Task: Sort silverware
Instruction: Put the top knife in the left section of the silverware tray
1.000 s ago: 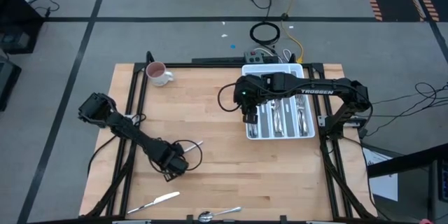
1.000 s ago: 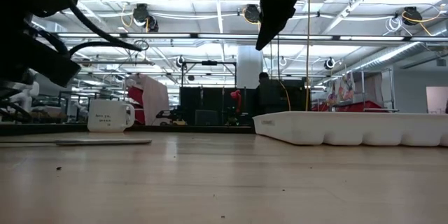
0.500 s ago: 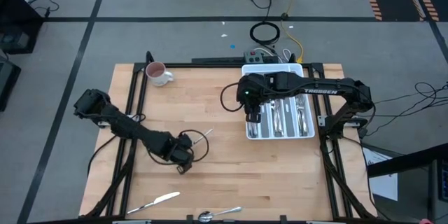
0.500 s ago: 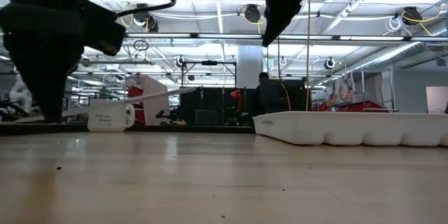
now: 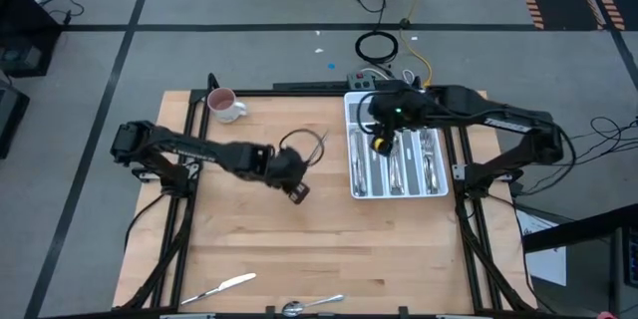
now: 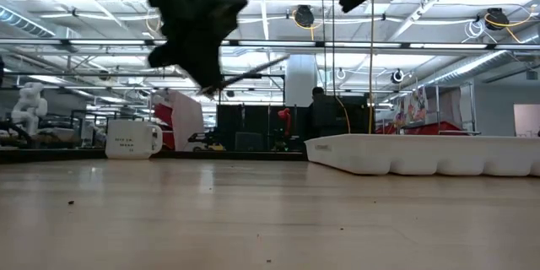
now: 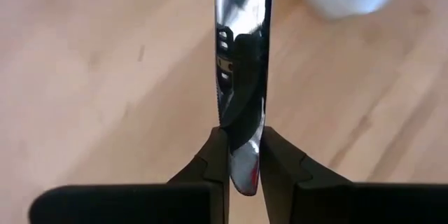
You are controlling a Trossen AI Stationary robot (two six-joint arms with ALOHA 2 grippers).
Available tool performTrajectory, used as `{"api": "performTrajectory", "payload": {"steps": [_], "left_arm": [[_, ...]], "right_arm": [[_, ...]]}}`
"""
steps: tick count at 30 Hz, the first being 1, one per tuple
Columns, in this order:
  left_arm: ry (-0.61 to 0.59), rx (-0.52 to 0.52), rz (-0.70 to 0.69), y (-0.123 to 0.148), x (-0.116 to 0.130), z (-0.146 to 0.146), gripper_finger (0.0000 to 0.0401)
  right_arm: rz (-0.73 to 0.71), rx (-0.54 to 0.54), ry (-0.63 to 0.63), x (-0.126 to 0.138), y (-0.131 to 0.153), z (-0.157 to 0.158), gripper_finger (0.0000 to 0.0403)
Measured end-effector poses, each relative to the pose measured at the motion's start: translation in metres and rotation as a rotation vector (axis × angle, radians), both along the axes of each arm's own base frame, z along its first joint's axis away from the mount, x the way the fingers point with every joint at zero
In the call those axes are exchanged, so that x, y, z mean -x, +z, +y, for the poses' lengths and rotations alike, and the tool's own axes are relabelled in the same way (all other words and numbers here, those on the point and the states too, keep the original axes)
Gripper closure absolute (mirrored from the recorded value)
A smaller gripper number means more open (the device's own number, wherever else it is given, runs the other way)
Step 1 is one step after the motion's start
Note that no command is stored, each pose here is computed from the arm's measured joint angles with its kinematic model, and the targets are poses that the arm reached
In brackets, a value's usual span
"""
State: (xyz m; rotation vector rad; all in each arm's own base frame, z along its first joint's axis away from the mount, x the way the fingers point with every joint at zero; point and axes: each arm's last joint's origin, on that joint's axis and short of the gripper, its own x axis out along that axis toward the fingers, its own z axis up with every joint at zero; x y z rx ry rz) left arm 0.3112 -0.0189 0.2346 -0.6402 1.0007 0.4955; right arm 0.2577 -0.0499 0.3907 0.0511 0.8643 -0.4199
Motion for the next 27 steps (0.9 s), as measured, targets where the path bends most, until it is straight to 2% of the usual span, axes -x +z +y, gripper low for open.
{"api": "performTrajectory", "payload": {"steps": [4, 6, 11, 14, 17, 19, 22, 27], "left_arm": [[-0.245, -0.166, -0.053, 0.027, -0.013, 0.015, 0.0352], [-0.329, -0.256, -0.060, 0.041, -0.020, 0.026, 0.0352], [-0.534, -0.511, 0.017, 0.054, -0.037, 0.057, 0.0352], [-0.677, -0.657, 0.079, 0.056, -0.047, 0.074, 0.0352], [-0.801, -0.727, 0.148, 0.050, -0.054, 0.089, 0.0352], [-0.928, -0.785, 0.208, 0.044, -0.055, 0.096, 0.0352], [-1.102, -0.904, 0.256, 0.040, -0.061, 0.103, 0.0352], [-1.323, -1.095, 0.292, 0.030, -0.078, 0.110, 0.0352]], "right_arm": [[0.011, 0.018, -0.017, 0.015, 0.006, 0.002, 0.0236], [0.021, 0.039, -0.045, 0.021, 0.008, 0.002, 0.0236], [0.037, 0.068, -0.110, 0.033, 0.012, 0.002, 0.0236], [0.043, 0.064, -0.119, 0.039, 0.014, 0.003, 0.0236], [0.050, 0.065, -0.118, 0.049, 0.017, 0.005, 0.0236], [0.053, 0.072, -0.120, 0.059, 0.020, 0.006, 0.0236], [0.050, 0.098, -0.156, 0.076, 0.026, 0.008, 0.0236], [-0.022, 0.089, -0.203, 0.099, 0.036, 0.011, 0.0236]]}}
